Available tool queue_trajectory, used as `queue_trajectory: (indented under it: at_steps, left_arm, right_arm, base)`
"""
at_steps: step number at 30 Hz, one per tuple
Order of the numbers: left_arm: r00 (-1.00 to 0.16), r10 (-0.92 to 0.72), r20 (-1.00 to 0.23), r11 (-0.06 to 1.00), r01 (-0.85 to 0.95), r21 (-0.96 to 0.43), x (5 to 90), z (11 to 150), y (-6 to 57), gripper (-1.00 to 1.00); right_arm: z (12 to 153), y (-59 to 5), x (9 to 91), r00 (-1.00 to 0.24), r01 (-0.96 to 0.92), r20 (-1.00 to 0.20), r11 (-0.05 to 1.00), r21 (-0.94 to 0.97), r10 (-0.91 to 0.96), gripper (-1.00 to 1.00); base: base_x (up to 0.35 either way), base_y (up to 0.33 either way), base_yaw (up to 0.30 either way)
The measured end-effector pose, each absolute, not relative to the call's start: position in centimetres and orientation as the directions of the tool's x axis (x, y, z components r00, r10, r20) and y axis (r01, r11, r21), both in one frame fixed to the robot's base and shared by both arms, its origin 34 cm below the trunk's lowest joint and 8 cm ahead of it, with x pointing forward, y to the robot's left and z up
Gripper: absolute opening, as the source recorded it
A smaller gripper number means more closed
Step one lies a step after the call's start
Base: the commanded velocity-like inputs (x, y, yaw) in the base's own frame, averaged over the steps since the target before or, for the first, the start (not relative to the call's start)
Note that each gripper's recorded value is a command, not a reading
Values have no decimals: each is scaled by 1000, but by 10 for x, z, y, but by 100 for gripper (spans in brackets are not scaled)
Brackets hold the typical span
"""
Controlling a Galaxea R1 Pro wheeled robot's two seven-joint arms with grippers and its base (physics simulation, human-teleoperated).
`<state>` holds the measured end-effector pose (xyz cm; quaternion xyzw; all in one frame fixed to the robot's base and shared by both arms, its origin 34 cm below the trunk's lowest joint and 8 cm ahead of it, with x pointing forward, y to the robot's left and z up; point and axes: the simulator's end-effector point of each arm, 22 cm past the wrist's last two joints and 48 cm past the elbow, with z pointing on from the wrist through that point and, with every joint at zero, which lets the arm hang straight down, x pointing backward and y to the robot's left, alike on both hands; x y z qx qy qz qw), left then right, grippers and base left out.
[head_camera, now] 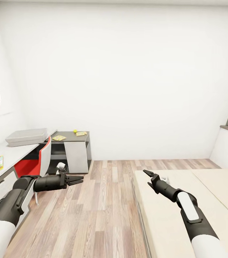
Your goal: Put all the toys in the child's room - the three board games (two on the bed and one on the table), the two jigsaw puzzles on the table, and the tennis ball on the table - inside the toy box on the table in the child's room.
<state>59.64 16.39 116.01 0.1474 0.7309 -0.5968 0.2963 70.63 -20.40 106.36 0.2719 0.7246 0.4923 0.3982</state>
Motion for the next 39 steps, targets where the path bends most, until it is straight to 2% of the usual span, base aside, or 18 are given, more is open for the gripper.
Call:
queue_trajectory:
  at_steps: [7,17,39]
  left_arm:
    - [-780,-138,-610,244,570,-785,597,1160,164,100]
    - [-781,-138,-609,244,569,-785,597,1160,164,100]
    - [-781,-138,-610,244,570,-785,597,1160,164,100]
  right_arm:
    - [1064,-204,706,-535,2,-309,367,930,786,100]
    - [1064,-204,706,-536,2,-310,368,930,786,100]
    - [1064,-204,706,-536,2,-308,366,931,786,100]
  base:
    - [3,-16,0]
    - [0,-153,0]
    - [0,-9,0]
